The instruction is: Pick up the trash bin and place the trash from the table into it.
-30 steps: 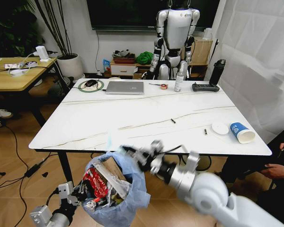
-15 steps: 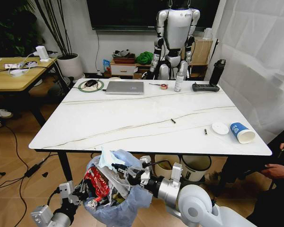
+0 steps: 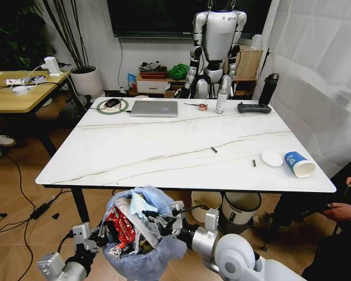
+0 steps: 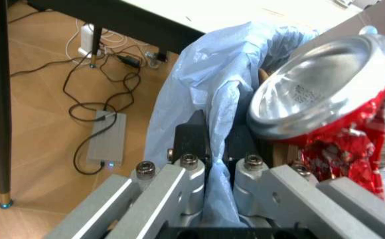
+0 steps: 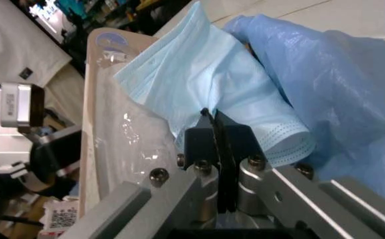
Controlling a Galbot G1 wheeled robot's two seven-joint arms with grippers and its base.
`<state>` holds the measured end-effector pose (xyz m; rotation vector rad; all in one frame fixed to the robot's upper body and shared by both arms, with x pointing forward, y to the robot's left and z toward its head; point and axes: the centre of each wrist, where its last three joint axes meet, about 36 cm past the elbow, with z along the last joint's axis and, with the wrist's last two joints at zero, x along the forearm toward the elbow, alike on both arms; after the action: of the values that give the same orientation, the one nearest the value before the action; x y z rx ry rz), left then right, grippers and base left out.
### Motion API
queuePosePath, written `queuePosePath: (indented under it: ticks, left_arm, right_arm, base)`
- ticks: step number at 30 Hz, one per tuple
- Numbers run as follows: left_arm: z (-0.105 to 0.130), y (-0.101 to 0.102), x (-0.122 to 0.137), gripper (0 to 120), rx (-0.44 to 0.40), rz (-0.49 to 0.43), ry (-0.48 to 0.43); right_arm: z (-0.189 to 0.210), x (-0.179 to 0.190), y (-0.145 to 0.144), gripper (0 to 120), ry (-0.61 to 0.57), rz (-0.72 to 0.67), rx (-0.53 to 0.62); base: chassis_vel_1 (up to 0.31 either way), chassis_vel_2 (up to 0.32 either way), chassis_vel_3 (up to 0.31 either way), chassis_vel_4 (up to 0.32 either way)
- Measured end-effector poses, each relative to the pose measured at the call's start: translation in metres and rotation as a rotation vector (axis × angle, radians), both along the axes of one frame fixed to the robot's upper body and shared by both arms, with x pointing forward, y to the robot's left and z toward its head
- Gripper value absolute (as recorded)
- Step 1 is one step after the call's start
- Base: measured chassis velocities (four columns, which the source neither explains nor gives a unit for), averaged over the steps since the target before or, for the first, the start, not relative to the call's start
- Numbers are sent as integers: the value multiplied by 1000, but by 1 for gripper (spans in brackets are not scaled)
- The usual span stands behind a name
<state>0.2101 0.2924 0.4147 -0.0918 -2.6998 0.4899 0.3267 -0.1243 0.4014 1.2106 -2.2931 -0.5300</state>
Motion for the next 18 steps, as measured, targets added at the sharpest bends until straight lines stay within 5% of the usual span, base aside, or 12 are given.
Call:
queuePosePath:
  ticks: [8, 18]
  left_arm:
    - [-2, -1, 1, 0, -2, -1, 2]
    - [-6, -1, 1, 0, -7, 0, 9]
  right_arm:
    - [8, -4, -1, 1, -57, 7, -29]
    - [22, -12, -5, 38, -122, 29, -27]
  base:
    - [0, 0, 0, 0]
    - [0, 0, 0, 0]
